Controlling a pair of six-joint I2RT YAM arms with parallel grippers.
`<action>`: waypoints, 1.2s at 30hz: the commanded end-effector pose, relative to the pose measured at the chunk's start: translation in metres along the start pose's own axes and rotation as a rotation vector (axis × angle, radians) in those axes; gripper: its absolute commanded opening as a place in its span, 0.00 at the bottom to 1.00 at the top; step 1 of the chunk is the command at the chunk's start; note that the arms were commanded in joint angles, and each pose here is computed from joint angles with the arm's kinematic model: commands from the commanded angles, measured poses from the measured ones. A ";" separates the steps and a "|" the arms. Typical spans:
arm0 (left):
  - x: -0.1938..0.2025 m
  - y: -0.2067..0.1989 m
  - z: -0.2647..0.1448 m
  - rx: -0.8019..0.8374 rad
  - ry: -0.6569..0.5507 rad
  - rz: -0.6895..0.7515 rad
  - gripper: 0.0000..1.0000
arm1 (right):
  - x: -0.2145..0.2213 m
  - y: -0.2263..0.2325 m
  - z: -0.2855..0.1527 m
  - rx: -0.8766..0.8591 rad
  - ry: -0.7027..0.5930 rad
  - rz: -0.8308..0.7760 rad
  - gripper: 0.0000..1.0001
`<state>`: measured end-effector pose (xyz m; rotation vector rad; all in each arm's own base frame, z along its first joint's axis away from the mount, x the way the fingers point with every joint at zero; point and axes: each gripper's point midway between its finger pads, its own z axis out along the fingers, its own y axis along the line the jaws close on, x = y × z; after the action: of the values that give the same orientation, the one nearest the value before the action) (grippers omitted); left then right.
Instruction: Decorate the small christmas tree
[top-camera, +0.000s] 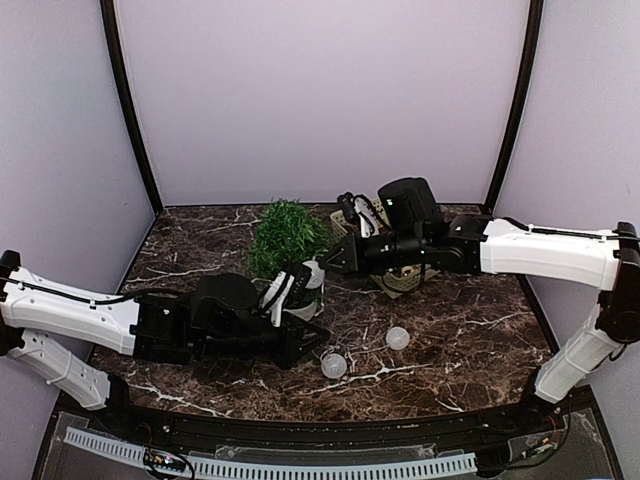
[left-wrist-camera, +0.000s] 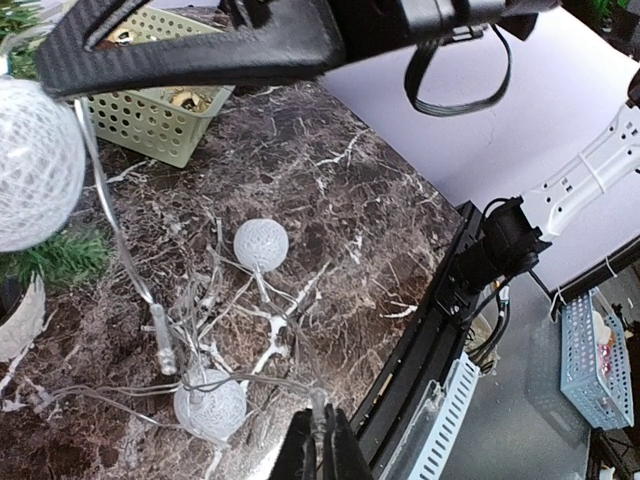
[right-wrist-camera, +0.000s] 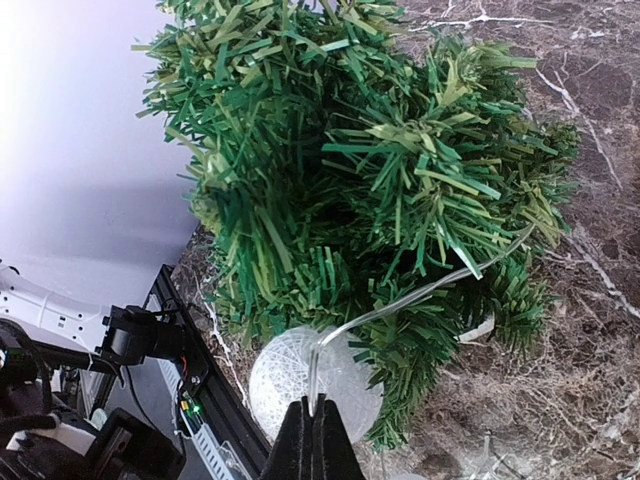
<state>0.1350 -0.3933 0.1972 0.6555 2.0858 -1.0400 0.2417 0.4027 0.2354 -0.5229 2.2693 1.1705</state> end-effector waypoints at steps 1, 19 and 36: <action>0.013 -0.029 0.003 0.102 0.056 0.070 0.00 | -0.017 0.021 -0.003 -0.061 -0.053 -0.033 0.00; -0.003 0.014 -0.029 -0.155 -0.054 0.011 0.75 | -0.019 0.032 -0.017 -0.101 -0.073 -0.034 0.00; -0.023 0.047 0.022 -0.156 -0.153 -0.069 0.49 | -0.030 0.046 -0.029 -0.154 -0.115 0.002 0.00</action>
<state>0.1812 -0.3755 0.1692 0.4335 2.1142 -0.8806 0.2362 0.4043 0.2716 -0.4940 2.1783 1.2864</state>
